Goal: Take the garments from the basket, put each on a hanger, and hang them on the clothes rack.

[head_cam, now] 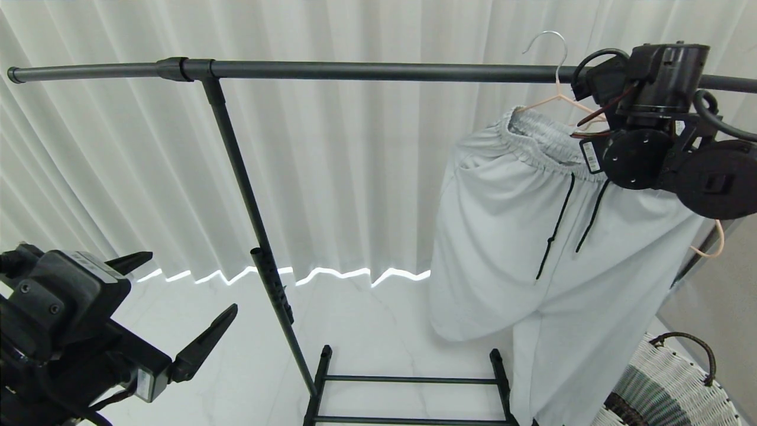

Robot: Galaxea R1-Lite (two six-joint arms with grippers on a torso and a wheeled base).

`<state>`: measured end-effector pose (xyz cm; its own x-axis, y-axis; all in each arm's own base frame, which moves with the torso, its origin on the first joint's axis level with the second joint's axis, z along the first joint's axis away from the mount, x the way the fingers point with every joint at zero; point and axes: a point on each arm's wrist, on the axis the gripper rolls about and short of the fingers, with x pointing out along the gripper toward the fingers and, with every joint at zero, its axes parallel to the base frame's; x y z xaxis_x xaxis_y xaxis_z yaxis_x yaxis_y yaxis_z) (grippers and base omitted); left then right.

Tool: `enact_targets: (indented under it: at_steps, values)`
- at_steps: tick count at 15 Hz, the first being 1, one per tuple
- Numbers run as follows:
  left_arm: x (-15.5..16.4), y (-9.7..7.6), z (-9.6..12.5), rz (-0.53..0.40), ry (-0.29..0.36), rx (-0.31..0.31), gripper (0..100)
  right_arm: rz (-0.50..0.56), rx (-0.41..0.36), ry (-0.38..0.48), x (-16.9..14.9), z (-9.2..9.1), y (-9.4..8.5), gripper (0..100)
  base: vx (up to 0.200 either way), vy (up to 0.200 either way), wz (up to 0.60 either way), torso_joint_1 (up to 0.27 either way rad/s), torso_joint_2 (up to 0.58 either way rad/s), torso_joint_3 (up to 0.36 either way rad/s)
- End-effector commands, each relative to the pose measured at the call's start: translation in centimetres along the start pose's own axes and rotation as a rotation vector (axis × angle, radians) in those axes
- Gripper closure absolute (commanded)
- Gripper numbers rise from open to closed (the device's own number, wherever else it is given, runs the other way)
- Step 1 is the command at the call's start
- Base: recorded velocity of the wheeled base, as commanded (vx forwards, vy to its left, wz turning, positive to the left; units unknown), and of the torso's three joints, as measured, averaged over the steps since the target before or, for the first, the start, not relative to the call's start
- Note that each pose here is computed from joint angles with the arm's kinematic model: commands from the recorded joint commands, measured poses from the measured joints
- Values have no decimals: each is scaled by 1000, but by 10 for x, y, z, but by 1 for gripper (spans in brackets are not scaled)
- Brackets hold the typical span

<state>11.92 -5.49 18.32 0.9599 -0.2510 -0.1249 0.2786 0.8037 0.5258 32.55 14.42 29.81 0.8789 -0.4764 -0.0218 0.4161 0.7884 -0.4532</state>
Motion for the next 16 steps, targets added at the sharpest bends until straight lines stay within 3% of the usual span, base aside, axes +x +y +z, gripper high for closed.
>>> enact_targets:
  at_steps: [1, 8, 12, 13, 16]
  values:
    - [0, 0, 0, -1, 2, 3, 0, -2, -24, 18, 8, -5, 14, 100, 0, 0, 0, 0, 0, 0]
    - [0, 0, 0, -1, 2, 4, 0, 7, -47, 31, 11, -11, 27, 100, 0, 0, 0, 0, 0, 0]
    - [1, 0, 0, -1, 2, 4, 0, 61, -49, 2, -8, -5, 38, 100, 0, 0, 0, 0, 0, 0]
    - [1, 0, 0, -1, 2, 4, 0, 70, -50, -3, -12, -4, 40, 0, 0, 0, 0, 0, 0, 0]
    - [1, 0, 0, -1, 2, 4, 0, 158, -32, -52, -42, 4, 56, 0, 0, 0, 0, 0, 0, 0]
